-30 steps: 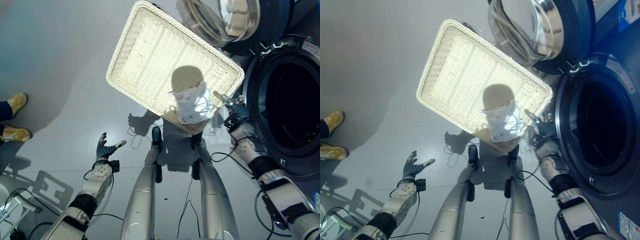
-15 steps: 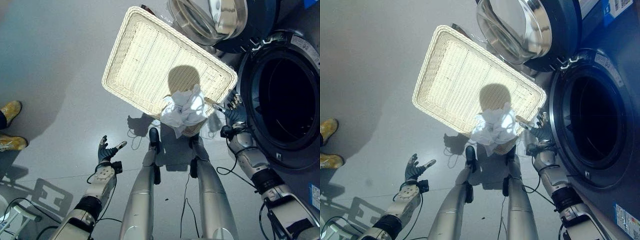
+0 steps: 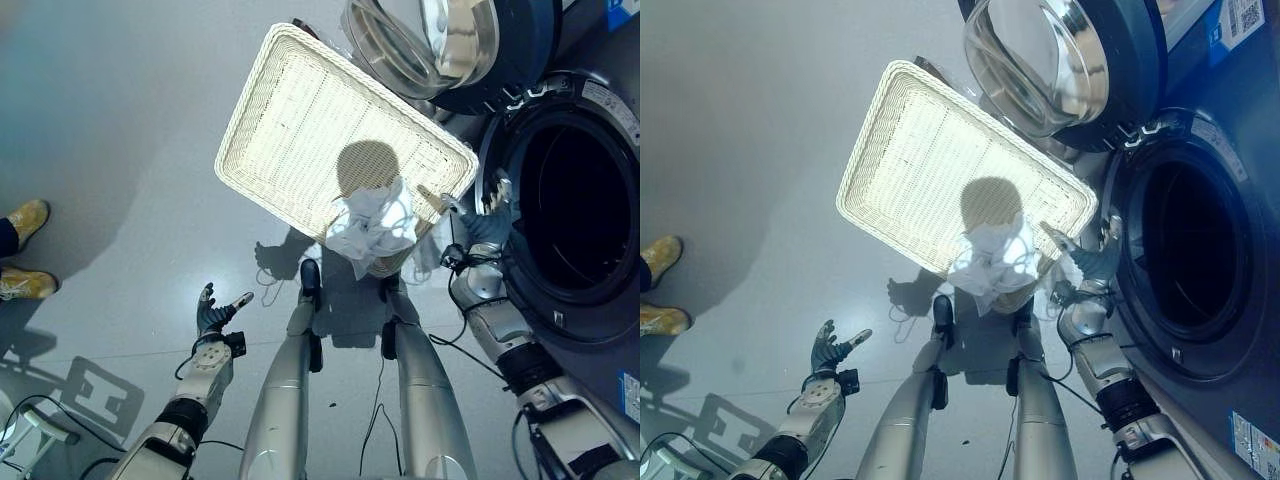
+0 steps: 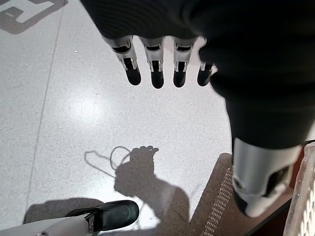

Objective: Put the clothes into the washing machine.

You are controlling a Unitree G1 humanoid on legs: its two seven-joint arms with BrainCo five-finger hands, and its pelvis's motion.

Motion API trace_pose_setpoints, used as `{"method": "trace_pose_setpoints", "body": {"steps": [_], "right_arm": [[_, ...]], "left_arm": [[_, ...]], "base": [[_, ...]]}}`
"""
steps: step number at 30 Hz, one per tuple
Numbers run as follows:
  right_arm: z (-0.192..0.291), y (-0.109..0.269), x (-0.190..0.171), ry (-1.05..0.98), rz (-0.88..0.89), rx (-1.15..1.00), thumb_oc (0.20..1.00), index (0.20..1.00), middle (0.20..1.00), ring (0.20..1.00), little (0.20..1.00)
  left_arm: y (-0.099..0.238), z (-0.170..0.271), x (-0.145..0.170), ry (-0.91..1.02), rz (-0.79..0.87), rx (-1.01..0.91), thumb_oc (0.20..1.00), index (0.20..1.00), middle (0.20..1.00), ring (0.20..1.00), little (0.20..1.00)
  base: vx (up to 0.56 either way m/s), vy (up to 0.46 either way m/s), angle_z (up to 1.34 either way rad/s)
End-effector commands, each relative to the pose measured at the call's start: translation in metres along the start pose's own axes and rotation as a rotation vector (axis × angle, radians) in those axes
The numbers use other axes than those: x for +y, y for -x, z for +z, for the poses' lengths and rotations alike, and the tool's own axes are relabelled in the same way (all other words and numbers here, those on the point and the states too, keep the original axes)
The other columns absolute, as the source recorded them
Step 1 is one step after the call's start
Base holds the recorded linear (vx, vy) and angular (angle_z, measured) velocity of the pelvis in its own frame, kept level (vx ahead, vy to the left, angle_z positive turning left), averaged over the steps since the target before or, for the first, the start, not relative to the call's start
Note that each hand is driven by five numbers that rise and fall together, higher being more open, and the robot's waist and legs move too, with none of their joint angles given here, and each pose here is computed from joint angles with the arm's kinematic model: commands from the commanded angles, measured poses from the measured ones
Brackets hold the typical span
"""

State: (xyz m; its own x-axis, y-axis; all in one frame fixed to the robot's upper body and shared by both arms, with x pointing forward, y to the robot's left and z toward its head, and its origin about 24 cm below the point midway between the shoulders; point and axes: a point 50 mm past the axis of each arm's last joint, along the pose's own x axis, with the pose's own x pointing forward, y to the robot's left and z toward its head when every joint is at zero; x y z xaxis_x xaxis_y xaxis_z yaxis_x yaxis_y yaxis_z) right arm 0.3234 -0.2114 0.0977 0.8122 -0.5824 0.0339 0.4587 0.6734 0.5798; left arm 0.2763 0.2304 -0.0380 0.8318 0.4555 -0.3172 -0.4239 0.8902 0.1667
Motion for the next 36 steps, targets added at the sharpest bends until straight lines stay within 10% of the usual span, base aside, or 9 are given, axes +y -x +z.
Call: {"method": "trace_pose_setpoints", "body": {"steps": [1, 5, 13, 24, 36], "right_arm": [[0.007, 0.002, -0.04, -0.372, -0.195, -0.021, 1.0, 1.0, 1.0, 1.0, 1.0], [0.048, 0.014, -0.014, -0.182, -0.216, -0.378, 1.0, 1.0, 1.0, 1.0, 1.0], [0.07, 0.058, 0.059, 0.476, 0.418, -0.951, 1.0, 1.0, 1.0, 1.0, 1.0], [0.028, 0.061, 0.068, 1.024, 0.932, -0.944, 1.0, 1.0, 1.0, 1.0, 1.0], [-0.014, 0.015, 0.043, 1.549, 0.881, -0.708, 1.0, 1.0, 1.0, 1.0, 1.0]], "left_arm": [[0.007, -0.016, 0.001, 0.048, 0.028, 0.037, 1.0, 1.0, 1.0, 1.0, 1.0], [0.012, -0.017, -0.009, 0.053, 0.02, 0.048, 1.0, 1.0, 1.0, 1.0, 1.0], [0.018, -0.021, -0.017, 0.08, -0.01, 0.052, 1.0, 1.0, 1.0, 1.0, 1.0], [-0.002, -0.011, 0.004, 0.021, -0.02, 0.043, 1.0, 1.0, 1.0, 1.0, 1.0], [-0.022, 0.016, 0.011, -0.04, -0.048, 0.023, 1.0, 1.0, 1.0, 1.0, 1.0]], "base": [[0.0, 0.0, 0.0], [-0.02, 0.134, -0.06], [-0.02, 0.105, -0.05], [-0.04, -0.034, 0.02], [-0.02, -0.068, 0.19]]}}
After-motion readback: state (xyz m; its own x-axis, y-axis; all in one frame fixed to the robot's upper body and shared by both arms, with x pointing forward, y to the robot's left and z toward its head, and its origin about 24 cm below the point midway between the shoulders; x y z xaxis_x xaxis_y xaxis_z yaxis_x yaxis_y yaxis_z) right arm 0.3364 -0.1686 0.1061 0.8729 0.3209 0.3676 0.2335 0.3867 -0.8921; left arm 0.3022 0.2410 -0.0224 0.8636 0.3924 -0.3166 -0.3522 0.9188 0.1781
